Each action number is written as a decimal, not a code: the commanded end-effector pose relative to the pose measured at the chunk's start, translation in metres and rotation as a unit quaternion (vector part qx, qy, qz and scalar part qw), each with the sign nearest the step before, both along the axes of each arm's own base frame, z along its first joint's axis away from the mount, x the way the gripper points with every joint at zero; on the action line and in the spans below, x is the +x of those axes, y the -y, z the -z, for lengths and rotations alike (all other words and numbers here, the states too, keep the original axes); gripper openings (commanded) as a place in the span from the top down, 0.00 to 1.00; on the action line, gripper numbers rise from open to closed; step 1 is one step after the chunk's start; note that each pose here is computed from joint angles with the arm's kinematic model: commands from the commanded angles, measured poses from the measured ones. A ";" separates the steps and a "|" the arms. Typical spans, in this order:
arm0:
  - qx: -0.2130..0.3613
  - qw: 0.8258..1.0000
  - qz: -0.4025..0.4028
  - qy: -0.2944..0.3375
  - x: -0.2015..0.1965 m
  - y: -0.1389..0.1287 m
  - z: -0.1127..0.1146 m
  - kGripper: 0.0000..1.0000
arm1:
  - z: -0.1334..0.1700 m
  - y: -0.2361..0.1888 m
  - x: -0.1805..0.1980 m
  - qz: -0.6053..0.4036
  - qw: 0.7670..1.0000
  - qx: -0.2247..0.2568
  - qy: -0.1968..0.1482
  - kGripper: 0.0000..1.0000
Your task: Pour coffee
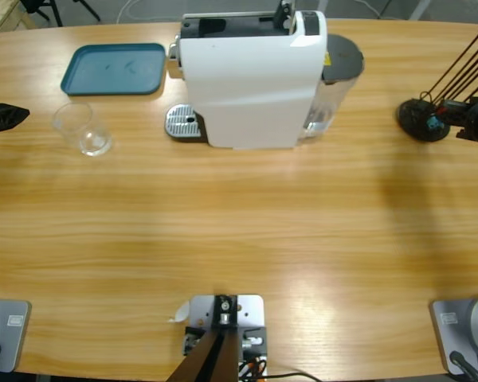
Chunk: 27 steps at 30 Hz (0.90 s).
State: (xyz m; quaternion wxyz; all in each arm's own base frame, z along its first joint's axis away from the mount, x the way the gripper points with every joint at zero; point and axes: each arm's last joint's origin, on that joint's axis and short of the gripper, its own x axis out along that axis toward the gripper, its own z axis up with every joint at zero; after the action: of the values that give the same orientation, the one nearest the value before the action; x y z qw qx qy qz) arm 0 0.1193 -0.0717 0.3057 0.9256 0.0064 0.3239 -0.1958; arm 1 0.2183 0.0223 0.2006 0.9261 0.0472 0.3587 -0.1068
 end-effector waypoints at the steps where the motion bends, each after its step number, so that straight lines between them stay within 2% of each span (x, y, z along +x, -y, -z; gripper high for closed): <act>1: 0.011 1.000 0.007 -0.014 -0.001 -0.001 0.012 0.04 | -0.045 0.003 -0.023 -0.019 1.000 -0.013 0.021 1.00; 6: 0.009 1.000 0.007 -0.011 -0.003 -0.002 0.012 0.04 | -0.119 0.005 -0.030 -0.024 0.997 -0.014 0.075 1.00; 8: 0.008 1.000 0.007 -0.010 -0.005 -0.003 0.012 0.05 | -0.139 0.005 -0.030 -0.025 0.996 -0.014 0.088 1.00; 12: 0.007 1.000 0.007 -0.008 -0.006 -0.004 0.012 0.05 | -0.150 0.005 -0.040 -0.028 0.994 -0.009 0.101 1.00; 14: 0.007 1.000 0.007 -0.008 -0.006 -0.004 0.012 0.05 | -0.137 0.005 -0.048 -0.033 0.996 -0.004 0.087 1.00; 15: 0.007 1.000 0.007 -0.008 -0.006 -0.004 0.012 0.05 | -0.124 0.005 -0.055 -0.039 0.996 0.003 0.077 0.77; 16: 0.006 1.000 0.007 -0.007 -0.007 -0.004 0.012 0.04 | -0.113 0.005 -0.060 -0.039 0.997 0.006 0.068 0.48; 17: 0.006 1.000 0.007 -0.007 -0.007 -0.004 0.012 0.04 | -0.102 0.005 -0.065 -0.038 0.997 0.010 0.062 0.32; 18: 0.006 1.000 0.007 -0.007 -0.006 -0.004 0.012 0.04 | -0.090 0.005 -0.070 -0.040 0.997 0.015 0.058 0.24; 21: 0.005 1.000 0.008 -0.007 -0.006 -0.004 0.012 0.03 | -0.060 0.004 -0.077 -0.040 0.998 0.031 0.042 0.20; 27: 0.005 1.000 0.011 -0.010 -0.005 -0.002 0.013 0.03 | -0.037 -0.004 -0.049 -0.040 0.998 0.033 0.019 0.12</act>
State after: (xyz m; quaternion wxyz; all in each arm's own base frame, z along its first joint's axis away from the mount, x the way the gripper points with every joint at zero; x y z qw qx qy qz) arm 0 0.1184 -0.0712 0.3015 0.9244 0.0074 0.3271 -0.1959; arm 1 0.1497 0.0184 0.2673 0.9456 0.0643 0.3127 -0.0636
